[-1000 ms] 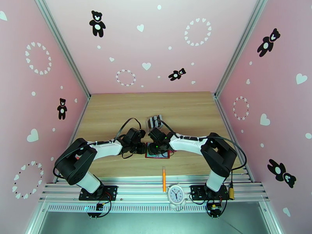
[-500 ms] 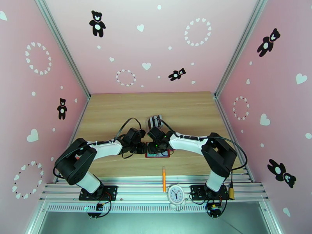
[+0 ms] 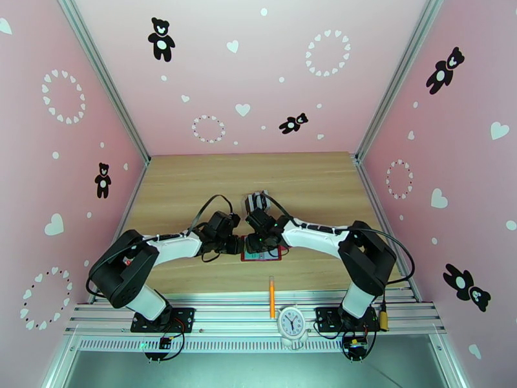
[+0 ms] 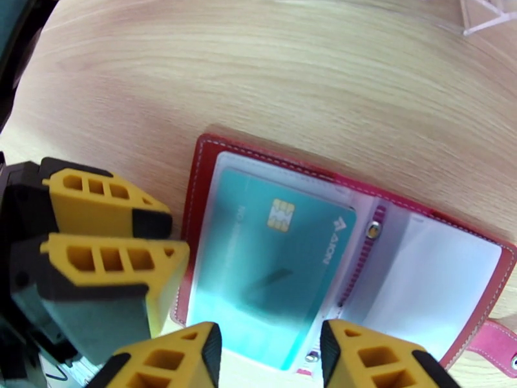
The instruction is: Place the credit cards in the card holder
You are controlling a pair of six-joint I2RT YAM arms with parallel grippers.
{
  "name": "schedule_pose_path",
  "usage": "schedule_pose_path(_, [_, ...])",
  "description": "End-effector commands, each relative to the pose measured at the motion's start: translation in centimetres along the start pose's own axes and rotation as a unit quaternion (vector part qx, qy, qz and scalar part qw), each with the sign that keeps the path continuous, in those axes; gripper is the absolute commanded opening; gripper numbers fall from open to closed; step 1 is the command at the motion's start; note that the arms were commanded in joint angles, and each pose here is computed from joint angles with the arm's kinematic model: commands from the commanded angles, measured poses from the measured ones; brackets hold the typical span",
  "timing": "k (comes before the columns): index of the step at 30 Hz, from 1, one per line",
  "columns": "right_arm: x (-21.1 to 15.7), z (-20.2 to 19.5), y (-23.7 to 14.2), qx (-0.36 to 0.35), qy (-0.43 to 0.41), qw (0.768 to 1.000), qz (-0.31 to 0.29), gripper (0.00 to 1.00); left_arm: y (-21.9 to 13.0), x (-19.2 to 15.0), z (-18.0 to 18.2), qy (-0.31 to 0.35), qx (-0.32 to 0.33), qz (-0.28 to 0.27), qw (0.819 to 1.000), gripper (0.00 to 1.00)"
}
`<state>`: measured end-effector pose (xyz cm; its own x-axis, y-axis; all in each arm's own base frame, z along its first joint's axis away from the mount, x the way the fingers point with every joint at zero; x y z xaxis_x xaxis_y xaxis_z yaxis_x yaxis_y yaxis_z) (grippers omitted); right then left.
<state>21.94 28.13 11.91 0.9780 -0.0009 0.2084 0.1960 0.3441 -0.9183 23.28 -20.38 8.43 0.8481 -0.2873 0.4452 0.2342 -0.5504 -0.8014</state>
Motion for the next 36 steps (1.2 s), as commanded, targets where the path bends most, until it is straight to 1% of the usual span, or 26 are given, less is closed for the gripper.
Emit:
schedule_pose_path(1, [0.5, -0.2, -1.7, 0.000, -0.004, 1.000, -0.017, 0.47, -0.7, -0.2, 0.8, -0.013, 0.023, -0.011, 1.000, 0.29])
schedule_pose_path(7, [1.1, -1.3, -3.3, -0.006, 0.001, 0.999, -0.033, 0.47, -1.3, -0.1, 1.0, -0.018, 0.022, -0.023, 0.999, 0.31])
schedule_pose_path(13, [1.5, -4.2, -5.4, -0.017, 0.025, 0.998, -0.052, 0.47, -1.2, -0.1, 0.8, -0.017, 0.009, -0.024, 1.000, 0.34])
schedule_pose_path(17, [1.6, -6.3, -6.9, -0.019, 0.043, 0.997, -0.064, 0.48, -1.1, -0.2, 0.8, -0.017, 0.006, -0.023, 1.000, 0.42])
schedule_pose_path(20, [1.4, -8.0, -7.6, -0.024, 0.057, 0.996, -0.071, 0.54, -1.1, -0.1, 0.7, -0.016, 0.005, -0.024, 1.000, 0.46])
schedule_pose_path(22, [1.2, -9.1, -7.6, -0.025, 0.067, 0.995, -0.067, 0.55, -1.1, -0.1, 0.8, -0.016, 0.004, -0.024, 1.000, 0.46])
schedule_pose_path(25, [0.9, -10.7, -7.3, -0.022, 0.087, 0.994, -0.061, 0.56, -1.1, -0.2, 0.7, -0.016, 0.000, -0.023, 1.000, 0.47])
schedule_pose_path(28, [0.4, -11.9, -6.7, -0.006, 0.107, 0.993, -0.051, 0.56, -1.0, -0.2, 0.6, -0.016, -0.007, -0.022, 1.000, 0.47])
schedule_pose_path(32, [-0.2, -12.4, -5.5, 0.034, 0.127, 0.991, -0.036, 0.56, -0.9, -0.1, 0.5, -0.016, -0.012, -0.021, 1.000, 0.47])
schedule_pose_path(36, [-0.5, -12.4, -4.5, 0.057, 0.134, 0.989, -0.026, 0.55, -0.8, -0.1, 0.4, -0.016, -0.020, -0.019, 0.999, 0.47])
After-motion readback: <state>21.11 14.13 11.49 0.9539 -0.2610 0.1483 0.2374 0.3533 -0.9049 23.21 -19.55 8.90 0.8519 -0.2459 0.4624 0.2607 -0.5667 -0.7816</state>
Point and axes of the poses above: each hand's point on the last joint's axis, 136 mm out from that joint toward the fingers, its own y axis out along the fingers, its own z axis along the line the jaws close on, x = y × z, the point moved 8 cm from there along -y, back along the fingers, and after that the axes turned 14 degrees about y, right-handed, at the moved point
